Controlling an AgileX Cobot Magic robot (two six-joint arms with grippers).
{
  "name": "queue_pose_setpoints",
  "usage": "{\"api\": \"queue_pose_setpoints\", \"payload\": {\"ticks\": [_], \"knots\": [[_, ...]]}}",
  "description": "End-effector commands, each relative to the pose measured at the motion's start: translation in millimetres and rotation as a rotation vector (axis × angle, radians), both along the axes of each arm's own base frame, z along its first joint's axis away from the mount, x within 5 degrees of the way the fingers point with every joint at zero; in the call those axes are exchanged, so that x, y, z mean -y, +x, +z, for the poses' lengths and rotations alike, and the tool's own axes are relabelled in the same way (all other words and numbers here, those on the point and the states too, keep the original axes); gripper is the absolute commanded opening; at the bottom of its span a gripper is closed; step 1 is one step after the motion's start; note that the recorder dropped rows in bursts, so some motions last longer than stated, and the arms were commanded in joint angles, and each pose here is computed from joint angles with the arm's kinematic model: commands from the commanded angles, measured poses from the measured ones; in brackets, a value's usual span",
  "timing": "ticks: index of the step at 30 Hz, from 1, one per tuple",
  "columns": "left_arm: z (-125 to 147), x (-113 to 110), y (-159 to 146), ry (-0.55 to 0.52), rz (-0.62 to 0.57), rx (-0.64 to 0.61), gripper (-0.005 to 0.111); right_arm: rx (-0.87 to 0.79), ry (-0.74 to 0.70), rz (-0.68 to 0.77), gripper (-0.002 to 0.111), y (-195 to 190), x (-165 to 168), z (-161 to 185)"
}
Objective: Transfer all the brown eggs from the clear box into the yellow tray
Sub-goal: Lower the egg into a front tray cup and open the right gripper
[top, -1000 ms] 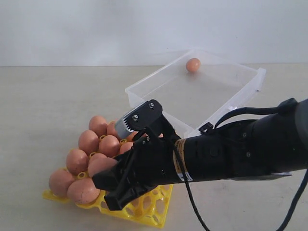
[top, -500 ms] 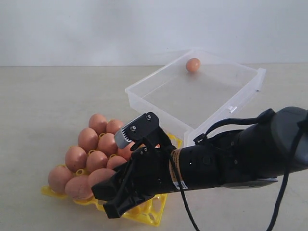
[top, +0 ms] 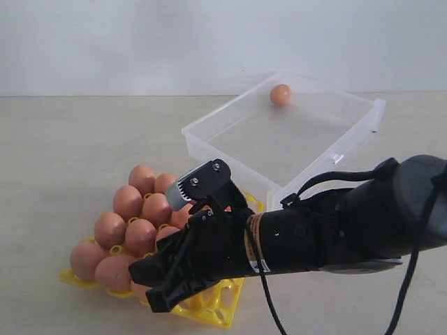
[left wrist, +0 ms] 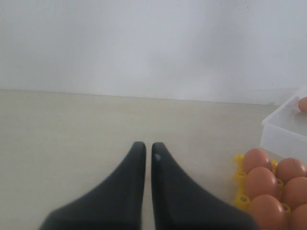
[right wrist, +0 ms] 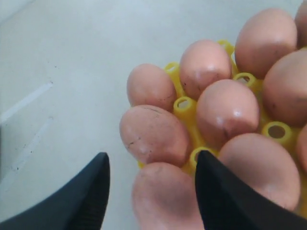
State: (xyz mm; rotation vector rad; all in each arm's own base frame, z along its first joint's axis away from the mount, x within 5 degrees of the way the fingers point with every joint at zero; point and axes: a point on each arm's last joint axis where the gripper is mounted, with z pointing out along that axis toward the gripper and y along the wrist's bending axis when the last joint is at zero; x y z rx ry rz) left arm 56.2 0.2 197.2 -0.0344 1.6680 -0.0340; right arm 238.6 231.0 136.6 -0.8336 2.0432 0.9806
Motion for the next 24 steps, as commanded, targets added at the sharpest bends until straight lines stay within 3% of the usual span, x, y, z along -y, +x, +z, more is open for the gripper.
{"api": "queue_pose_setpoints", "payload": {"ticks": [1, 8, 10, 13, 19, 24], "knots": [[-0.3, -0.3, -0.1, 0.000, 0.005, 0.005, 0.004, 0.035, 0.046, 0.012, 0.047, 2.7, -3.9, 8.1], [-0.3, -0.3, -0.1, 0.000, 0.005, 0.005, 0.004, 0.095, 0.055, 0.027, 0.046, 10.5, -9.7, 18.5], [-0.3, -0.3, -0.1, 0.000, 0.005, 0.005, 0.004, 0.079, 0.019, -0.004, 0.033, 11.0, -6.4, 19.6], [-0.3, -0.3, -0.1, 0.000, 0.005, 0.005, 0.004, 0.051, -0.108, -0.052, 0.000, 11.0, 2.7, 21.0], [-0.3, -0.3, -0.1, 0.000, 0.005, 0.005, 0.004, 0.083, -0.187, -0.074, 0.000, 7.9, 12.0, 38.5], [-0.3, -0.3, -0.1, 0.000, 0.005, 0.005, 0.004, -0.003, -0.224, -0.036, 0.000, 3.6, 10.8, 24.6]]}}
